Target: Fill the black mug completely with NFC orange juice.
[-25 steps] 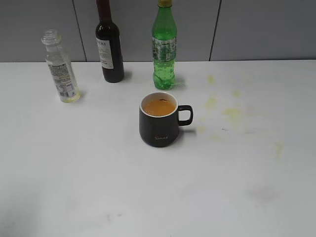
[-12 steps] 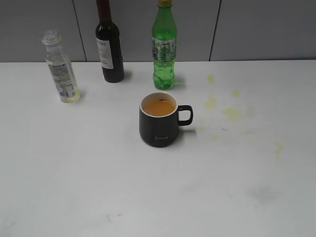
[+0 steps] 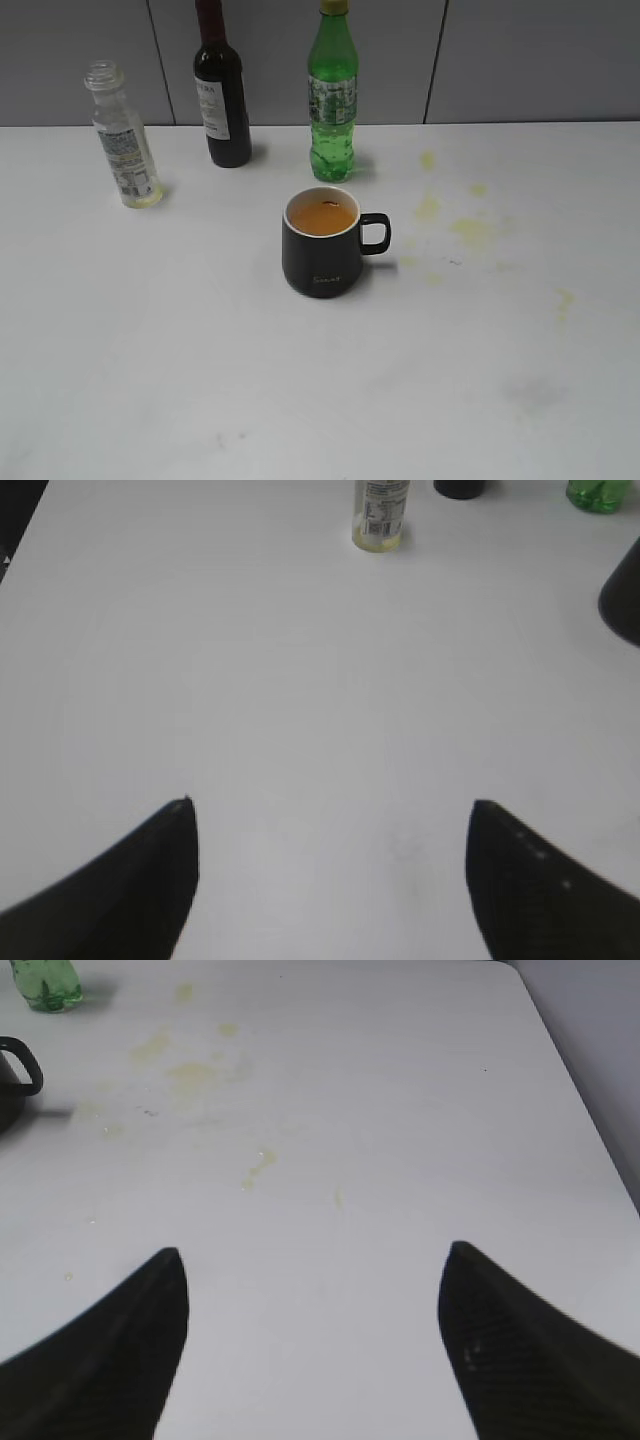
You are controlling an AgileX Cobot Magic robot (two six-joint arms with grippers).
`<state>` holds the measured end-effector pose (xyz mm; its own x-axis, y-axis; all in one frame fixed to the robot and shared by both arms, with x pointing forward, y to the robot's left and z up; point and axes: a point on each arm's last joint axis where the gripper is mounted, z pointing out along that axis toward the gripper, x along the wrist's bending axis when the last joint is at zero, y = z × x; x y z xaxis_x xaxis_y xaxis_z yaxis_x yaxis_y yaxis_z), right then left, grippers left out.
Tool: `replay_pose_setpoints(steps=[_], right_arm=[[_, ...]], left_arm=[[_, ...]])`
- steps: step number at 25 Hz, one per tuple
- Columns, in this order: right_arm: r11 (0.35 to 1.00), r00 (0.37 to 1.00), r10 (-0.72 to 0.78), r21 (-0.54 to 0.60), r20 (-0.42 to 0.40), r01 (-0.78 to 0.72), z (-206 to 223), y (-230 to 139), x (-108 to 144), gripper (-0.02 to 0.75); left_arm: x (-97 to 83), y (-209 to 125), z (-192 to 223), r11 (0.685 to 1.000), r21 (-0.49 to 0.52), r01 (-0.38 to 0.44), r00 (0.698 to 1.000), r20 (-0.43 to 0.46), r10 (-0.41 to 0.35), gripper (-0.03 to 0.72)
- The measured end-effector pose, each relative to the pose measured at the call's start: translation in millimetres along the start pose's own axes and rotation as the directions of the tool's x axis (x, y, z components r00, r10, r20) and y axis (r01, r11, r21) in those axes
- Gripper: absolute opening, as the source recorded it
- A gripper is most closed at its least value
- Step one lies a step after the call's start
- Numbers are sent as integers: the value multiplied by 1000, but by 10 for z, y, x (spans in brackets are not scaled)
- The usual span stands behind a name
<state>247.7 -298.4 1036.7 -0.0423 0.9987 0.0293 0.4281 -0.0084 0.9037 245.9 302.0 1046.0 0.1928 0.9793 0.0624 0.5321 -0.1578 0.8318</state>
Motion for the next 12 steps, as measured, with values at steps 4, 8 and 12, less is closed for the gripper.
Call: replay_pose_setpoints(steps=[4, 8, 12], right_arm=[[1000, 1000, 0, 0, 0, 0, 0, 0, 0, 592], [1000, 1000, 0, 0, 0, 0, 0, 0, 0, 592], [1000, 1000, 0, 0, 0, 0, 0, 0, 0, 592]], left_arm=[[-1, 0, 0, 1000, 0, 0, 1000, 1, 0, 640], [-1, 0, 0, 1000, 0, 0, 1000, 1, 0, 580], [-1, 0, 0, 1000, 0, 0, 1000, 1, 0, 507]])
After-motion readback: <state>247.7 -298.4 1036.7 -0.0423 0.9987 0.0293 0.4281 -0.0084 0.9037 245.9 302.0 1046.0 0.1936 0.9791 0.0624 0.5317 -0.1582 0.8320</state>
